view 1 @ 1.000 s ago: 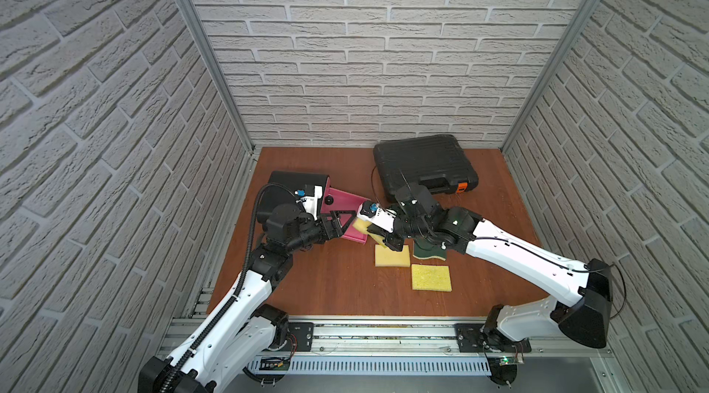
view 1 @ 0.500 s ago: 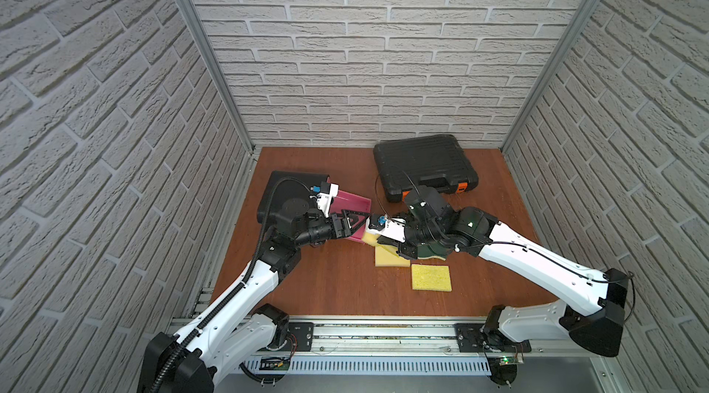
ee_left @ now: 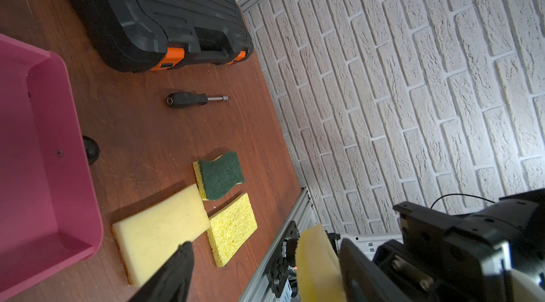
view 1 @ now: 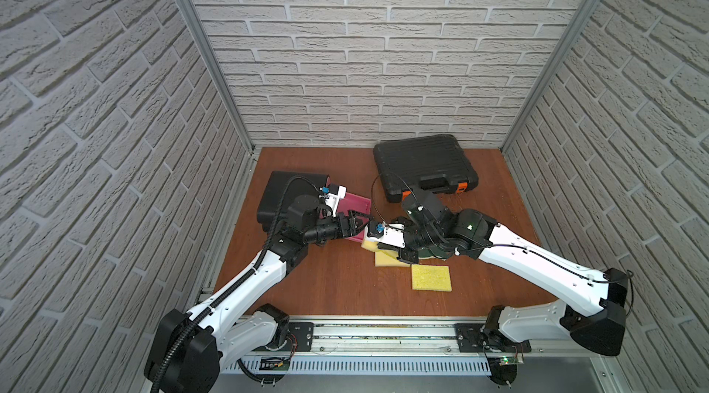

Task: Take the sponge out of the drawer
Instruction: Pick up the sponge from the drawer.

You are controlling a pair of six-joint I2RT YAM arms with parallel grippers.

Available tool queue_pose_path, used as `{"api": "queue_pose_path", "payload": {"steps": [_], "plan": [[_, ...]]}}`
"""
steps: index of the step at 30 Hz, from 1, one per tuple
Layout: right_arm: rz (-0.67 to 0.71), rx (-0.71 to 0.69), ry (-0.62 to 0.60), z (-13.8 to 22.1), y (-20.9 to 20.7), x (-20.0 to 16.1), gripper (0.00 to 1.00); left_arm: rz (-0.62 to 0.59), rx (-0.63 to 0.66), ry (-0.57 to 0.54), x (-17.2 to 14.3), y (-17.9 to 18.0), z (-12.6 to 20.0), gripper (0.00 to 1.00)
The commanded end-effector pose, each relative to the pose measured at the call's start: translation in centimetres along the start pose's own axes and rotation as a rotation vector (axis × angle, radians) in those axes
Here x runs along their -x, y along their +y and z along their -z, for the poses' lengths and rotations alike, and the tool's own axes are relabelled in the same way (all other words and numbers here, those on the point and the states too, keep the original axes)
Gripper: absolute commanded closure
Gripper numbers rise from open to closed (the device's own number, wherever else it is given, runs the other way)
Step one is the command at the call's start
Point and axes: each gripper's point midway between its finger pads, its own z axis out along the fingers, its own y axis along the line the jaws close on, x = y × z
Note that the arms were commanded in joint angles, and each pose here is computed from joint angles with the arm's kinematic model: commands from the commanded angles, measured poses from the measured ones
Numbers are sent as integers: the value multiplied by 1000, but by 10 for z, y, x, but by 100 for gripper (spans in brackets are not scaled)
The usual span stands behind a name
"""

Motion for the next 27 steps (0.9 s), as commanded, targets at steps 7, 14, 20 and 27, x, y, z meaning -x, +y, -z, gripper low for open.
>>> {"api": "queue_pose_path", "payload": {"steps": [7,14,20,27], "plan": [[33,-47,-31,11,-7,14,97,-65,-75,3,6,-25,-7,35],[35,-74,-14,10,-12,11,97,-83,-119,19,2,-37,-7,46],[29,-141,-26,19,-21,14,97,-121,-128,17,-8,-47,-5,51],[38,-160,-27,24,-21,12,97,-119,-130,47,-13,-48,-11,58]]}}
